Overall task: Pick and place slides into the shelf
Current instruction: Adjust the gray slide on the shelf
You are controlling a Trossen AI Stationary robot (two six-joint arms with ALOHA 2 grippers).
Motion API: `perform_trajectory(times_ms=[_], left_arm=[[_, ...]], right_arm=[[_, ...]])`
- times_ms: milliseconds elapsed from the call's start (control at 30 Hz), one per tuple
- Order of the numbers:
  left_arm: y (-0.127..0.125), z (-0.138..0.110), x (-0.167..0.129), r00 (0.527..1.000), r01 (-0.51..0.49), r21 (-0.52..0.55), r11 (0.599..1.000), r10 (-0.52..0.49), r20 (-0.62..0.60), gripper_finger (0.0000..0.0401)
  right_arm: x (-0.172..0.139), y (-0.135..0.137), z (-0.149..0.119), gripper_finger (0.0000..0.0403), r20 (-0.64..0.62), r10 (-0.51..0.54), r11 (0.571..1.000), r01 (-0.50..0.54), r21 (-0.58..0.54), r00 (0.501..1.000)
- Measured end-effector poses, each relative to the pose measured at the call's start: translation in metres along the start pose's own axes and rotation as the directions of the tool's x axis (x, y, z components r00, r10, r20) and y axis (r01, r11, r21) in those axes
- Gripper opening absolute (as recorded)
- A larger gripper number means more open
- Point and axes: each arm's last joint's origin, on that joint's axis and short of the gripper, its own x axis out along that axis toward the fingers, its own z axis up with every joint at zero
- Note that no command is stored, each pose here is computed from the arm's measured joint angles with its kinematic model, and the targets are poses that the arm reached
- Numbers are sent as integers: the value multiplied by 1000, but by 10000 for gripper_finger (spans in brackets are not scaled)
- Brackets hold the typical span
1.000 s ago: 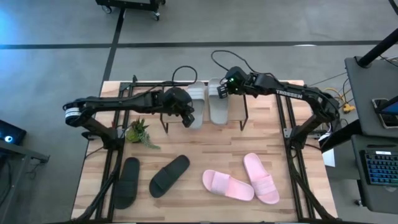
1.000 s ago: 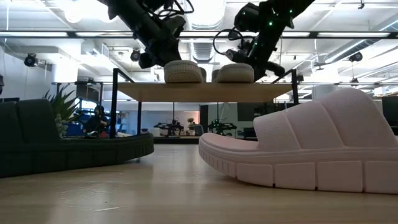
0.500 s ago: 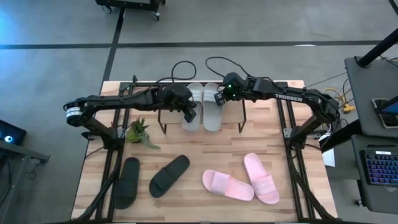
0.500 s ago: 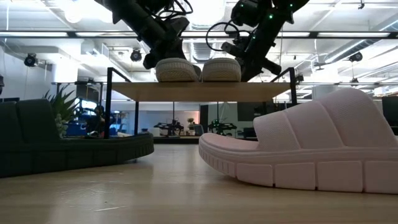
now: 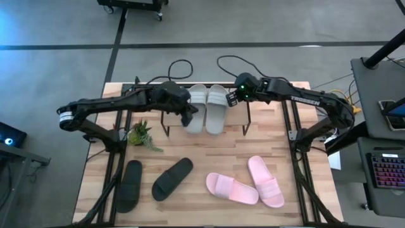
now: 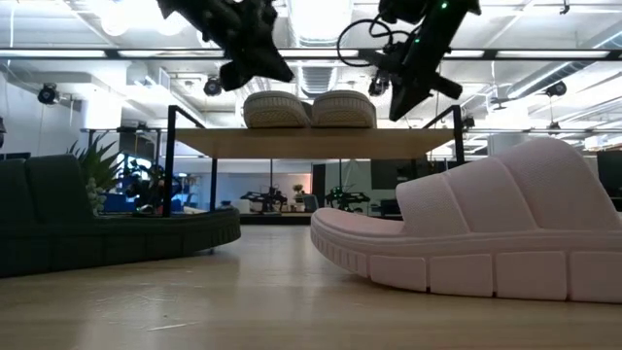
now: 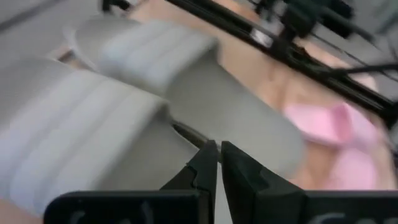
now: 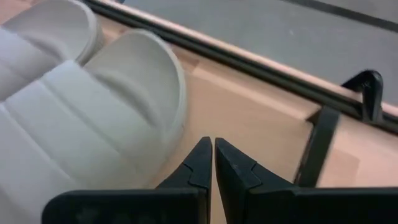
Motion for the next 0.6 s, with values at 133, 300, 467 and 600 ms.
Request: perform_trajectory(times_ms=[133,300,467,600], left_arm=[[-7,-15,-13,986,73,18,997,-70,-154,8],[-14,-31,-16,954,90,74,993,-64,-294,8],[-21,-35,-11,943,113,84,990,-80,-322,8],[-29,-39,-10,929,173,90,981,-132,-345,8]], right_arm=[[-10,1,-8,13,-62,23,1000,-22,1,998],[-16,12,-19,13,-86,52,999,-53,-5,995],[-20,23,-27,13,-97,79,997,-80,-2,992],[-23,29,-33,13,-104,94,996,-93,14,990]])
